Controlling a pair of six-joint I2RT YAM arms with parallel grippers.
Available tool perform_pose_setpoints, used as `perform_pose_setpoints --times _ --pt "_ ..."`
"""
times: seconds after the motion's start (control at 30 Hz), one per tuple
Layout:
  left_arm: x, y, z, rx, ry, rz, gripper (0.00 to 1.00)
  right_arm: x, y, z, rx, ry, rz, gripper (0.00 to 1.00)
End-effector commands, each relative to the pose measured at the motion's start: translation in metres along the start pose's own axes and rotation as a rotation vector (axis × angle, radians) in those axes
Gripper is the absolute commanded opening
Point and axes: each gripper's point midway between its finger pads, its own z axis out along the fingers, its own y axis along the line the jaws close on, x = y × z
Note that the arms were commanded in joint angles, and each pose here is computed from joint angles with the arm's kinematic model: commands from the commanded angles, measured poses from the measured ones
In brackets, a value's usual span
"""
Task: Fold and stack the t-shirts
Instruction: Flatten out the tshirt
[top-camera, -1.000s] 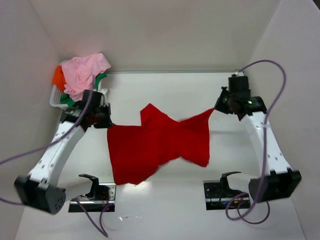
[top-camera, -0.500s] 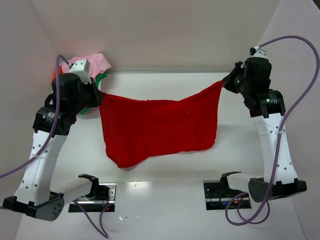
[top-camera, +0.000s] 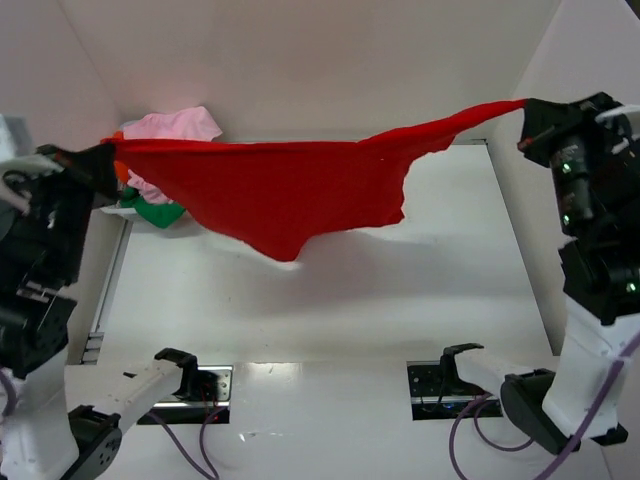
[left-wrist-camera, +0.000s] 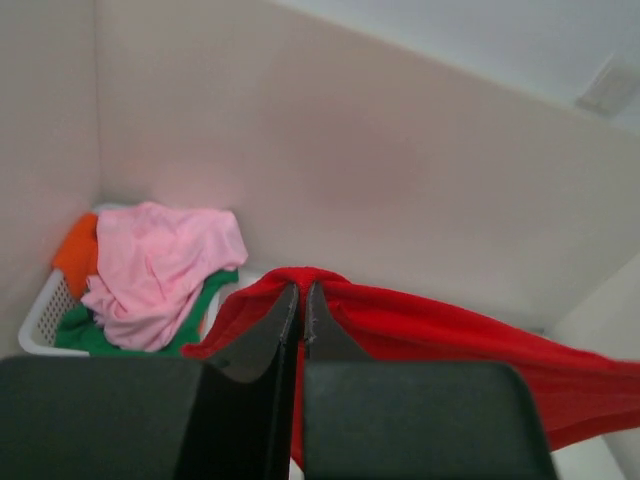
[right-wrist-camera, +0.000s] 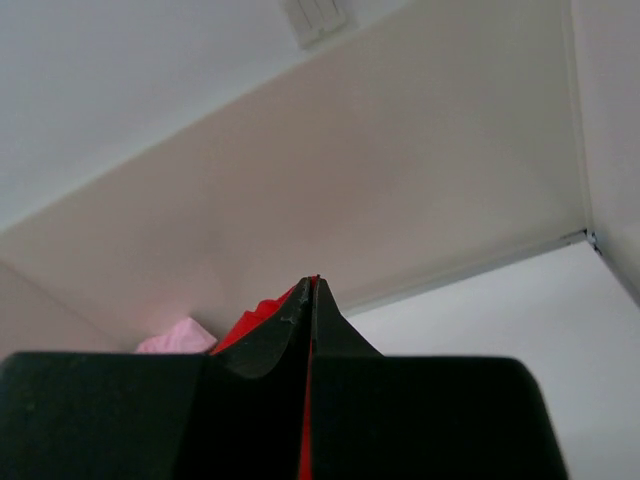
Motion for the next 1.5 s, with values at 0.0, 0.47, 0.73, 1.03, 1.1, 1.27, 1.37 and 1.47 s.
perform_pose_setpoints --times 0.0,0.47,0.73,1.03,1.1,1.27,1.37,1.47 --pt "-0.042 0.014 -0.028 -0.045 -0.156 -0.018 0.0 -0.048 0.003 -0.031 -0.012 -0.165 0.023 0.0" --pt "0.002 0.021 -0.042 -0.018 -0.081 -0.035 0.0 0.001 -0.003 -0.043 -0.063 -0.04 0.033 0.0" --pt "0.064 0.011 -0.036 0.063 0.054 -0.086 0.0 0.054 -0.009 -0.042 -0.093 0.12 -0.002 0.0" --pt "0.115 0.005 -0.015 0.09 0.185 -0.061 0.0 0.158 -0.041 -0.012 -0.028 0.352 -0.025 0.0" --pt "0.121 0.002 -0.007 0.098 0.204 -0.044 0.0 0.169 -0.042 -0.004 -0.03 0.369 -0.017 0.0" --pt "0.116 -0.004 0.019 0.091 0.201 -0.004 0.0 0.16 -0.041 0.015 -0.001 0.332 -0.02 0.0" --pt "0.111 -0.008 0.036 0.085 0.179 0.003 0.0 0.153 -0.037 0.029 0.001 0.301 -0.018 0.0" --pt "0.108 -0.014 0.048 0.1 0.161 -0.003 0.0 0.138 -0.03 0.043 -0.007 0.246 -0.011 0.0"
